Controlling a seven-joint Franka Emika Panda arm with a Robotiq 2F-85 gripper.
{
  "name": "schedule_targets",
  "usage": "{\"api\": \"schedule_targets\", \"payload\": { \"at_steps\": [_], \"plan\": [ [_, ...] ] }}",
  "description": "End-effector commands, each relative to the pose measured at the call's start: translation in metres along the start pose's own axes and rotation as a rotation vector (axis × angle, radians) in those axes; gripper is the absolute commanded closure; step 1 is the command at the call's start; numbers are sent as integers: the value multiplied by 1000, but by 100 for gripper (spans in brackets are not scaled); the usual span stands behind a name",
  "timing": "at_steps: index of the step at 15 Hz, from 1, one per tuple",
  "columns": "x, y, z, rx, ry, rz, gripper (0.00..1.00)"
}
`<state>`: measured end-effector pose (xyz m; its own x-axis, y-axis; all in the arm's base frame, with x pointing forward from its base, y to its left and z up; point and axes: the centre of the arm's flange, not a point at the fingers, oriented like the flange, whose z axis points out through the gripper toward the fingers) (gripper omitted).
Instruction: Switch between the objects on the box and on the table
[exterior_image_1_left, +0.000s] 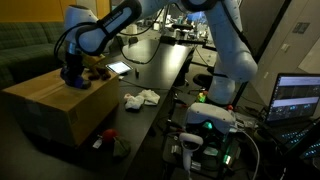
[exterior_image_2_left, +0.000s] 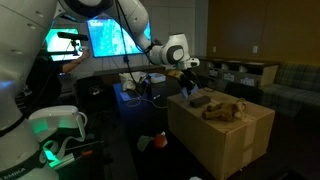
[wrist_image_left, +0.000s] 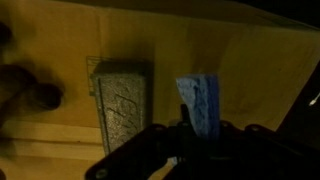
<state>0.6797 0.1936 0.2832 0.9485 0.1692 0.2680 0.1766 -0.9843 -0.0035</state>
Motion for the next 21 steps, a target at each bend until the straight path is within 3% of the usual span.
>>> {"api": "schedule_targets", "payload": {
  "at_steps": [1, 10, 11, 12, 14, 15, 21],
  "plan": [
    [33, -21, 17, 19, 25, 6, 97],
    [46, -43, 49, 91, -44, 30, 97],
    [48, -42, 48, 92, -49, 31, 91],
    [50, -41, 47, 88, -47, 34, 62],
    [54, -38, 43, 82, -43, 38, 61],
    [56, -35, 39, 82, -42, 41, 55],
    [64, -23, 19, 53, -6, 48, 8]
  ]
}}
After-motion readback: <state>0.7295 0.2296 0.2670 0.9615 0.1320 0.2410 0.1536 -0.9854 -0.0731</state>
